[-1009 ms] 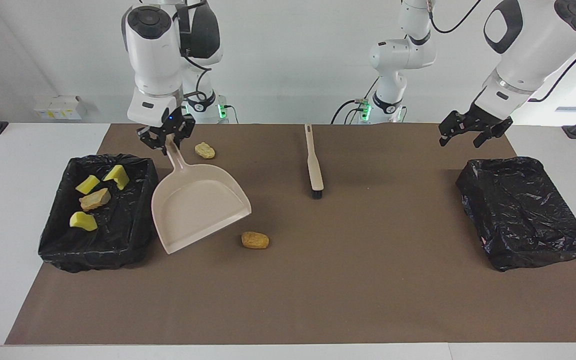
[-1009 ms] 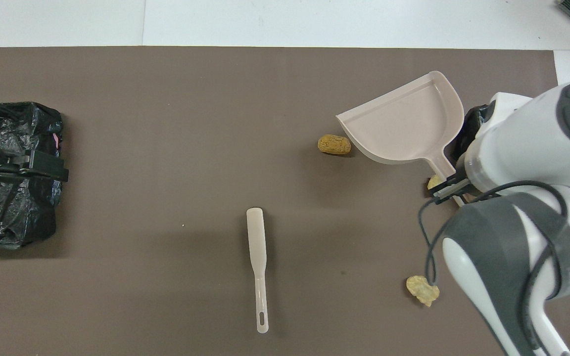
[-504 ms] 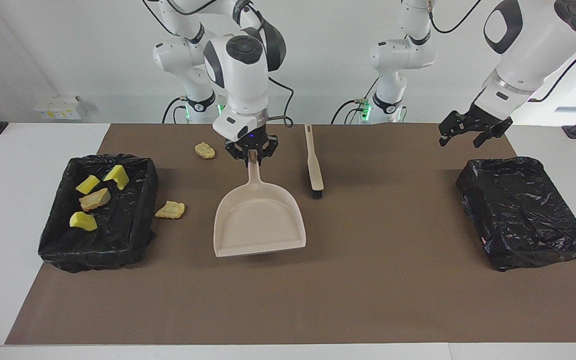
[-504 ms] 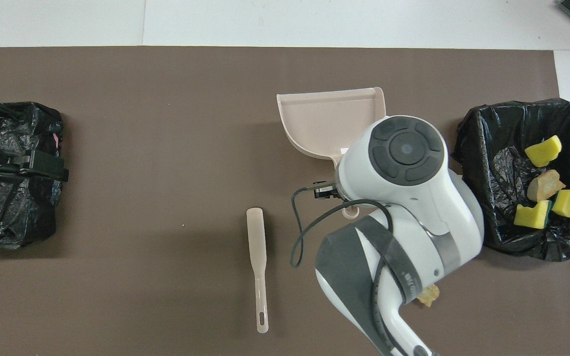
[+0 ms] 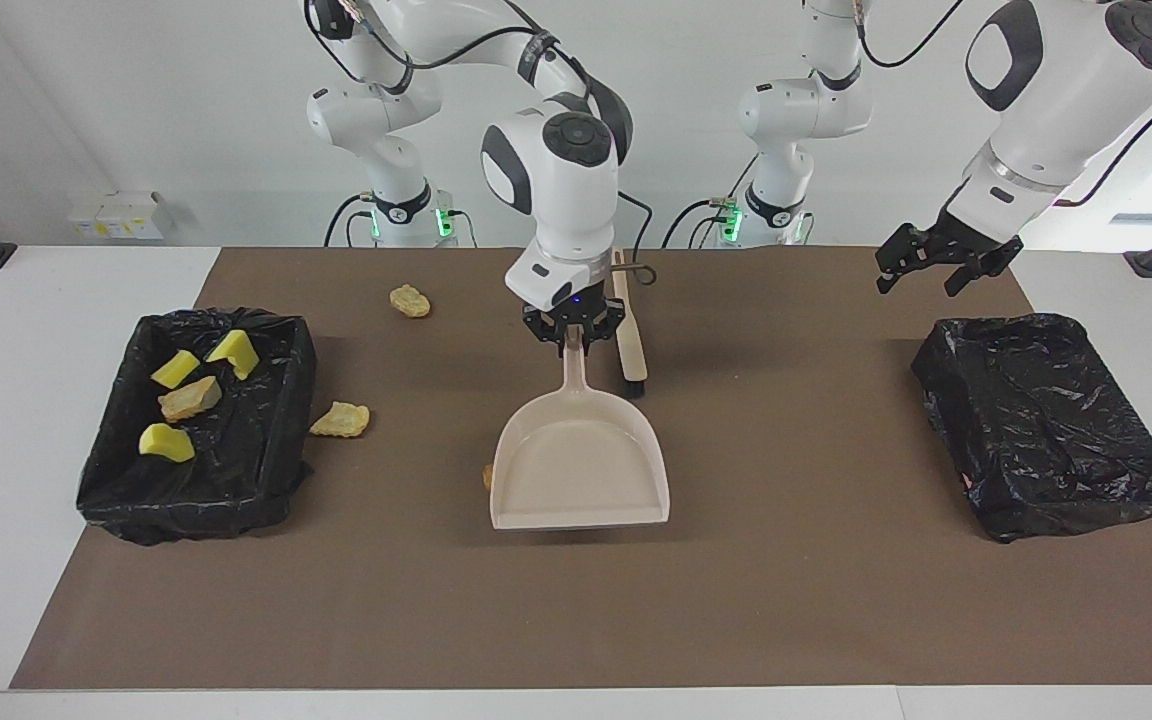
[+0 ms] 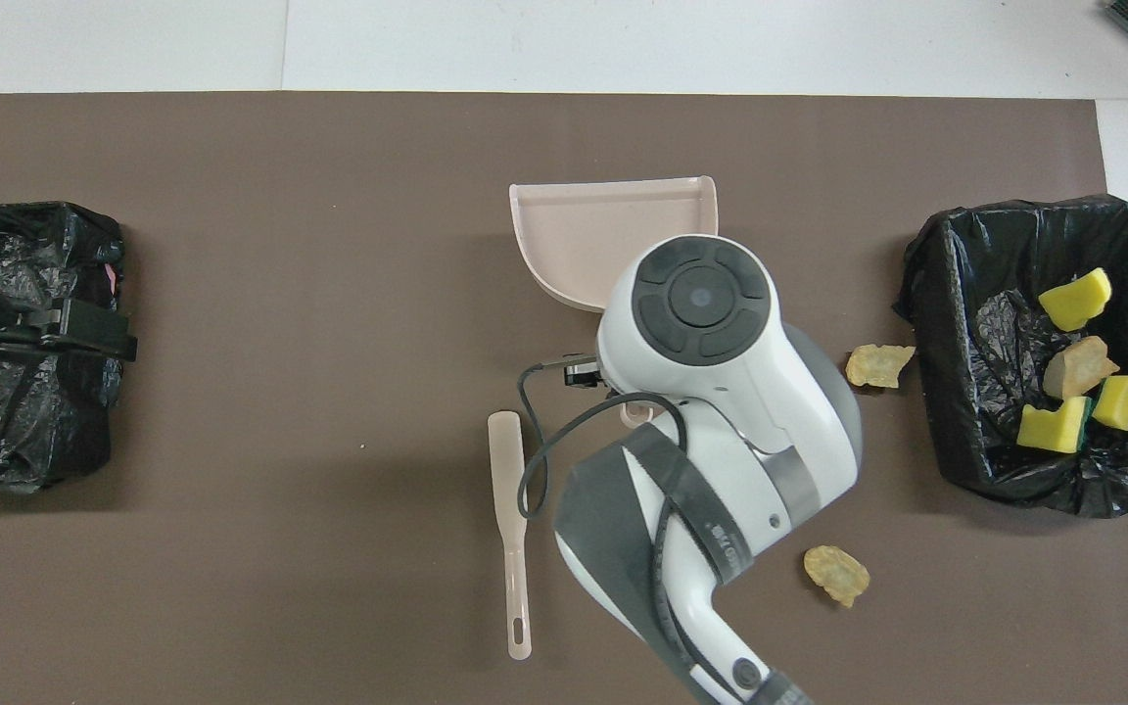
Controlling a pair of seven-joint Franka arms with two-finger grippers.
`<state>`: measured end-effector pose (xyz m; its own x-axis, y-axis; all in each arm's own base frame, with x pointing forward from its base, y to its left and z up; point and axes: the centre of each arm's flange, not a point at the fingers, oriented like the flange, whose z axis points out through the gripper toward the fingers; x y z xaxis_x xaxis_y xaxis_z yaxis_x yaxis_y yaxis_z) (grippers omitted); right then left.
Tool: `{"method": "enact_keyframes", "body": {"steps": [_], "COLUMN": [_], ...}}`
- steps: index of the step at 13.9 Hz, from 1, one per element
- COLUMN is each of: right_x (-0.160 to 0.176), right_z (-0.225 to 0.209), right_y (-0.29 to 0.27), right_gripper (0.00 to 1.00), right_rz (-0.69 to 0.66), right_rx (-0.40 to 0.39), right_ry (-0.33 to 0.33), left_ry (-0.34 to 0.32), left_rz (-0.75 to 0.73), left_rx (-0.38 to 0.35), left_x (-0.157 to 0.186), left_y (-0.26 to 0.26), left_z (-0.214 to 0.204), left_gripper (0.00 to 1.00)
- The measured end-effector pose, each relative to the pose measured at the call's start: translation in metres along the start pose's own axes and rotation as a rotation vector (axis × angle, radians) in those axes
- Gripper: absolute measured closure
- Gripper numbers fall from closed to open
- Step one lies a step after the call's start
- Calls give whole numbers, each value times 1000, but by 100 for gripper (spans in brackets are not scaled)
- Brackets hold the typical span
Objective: Sweep and dump trash in bin
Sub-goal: 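Bring the empty dustpan back to the table center with the right gripper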
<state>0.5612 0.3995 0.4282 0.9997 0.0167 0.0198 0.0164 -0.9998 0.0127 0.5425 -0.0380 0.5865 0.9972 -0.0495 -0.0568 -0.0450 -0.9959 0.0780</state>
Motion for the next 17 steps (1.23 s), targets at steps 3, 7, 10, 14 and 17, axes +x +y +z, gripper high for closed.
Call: {"method": "enact_keyframes", "body": {"steps": [3, 7, 10, 14, 17], "right_x": [14, 30, 32, 34, 33], "right_z": [38, 77, 75, 41, 11], "right_y": [-30, -42, -45, -45, -32], "right_gripper": [68, 68, 60, 16, 0], "right_rz": [27, 29, 25, 28, 41], "right_rx": [7, 28, 32, 62, 67], "right_ry": [31, 58, 67, 108, 123], "left_ry": [-4, -5, -3, 60, 180], "left_rz": [0, 0, 0, 2, 9], "left_rx": [0, 0, 0, 1, -8], "left_x": [-1, -2, -2, 5, 22], "left_y": [0, 0, 0, 1, 12], "left_z": [2, 2, 2, -3, -8], "left_gripper": [0, 0, 0, 0, 0]}}
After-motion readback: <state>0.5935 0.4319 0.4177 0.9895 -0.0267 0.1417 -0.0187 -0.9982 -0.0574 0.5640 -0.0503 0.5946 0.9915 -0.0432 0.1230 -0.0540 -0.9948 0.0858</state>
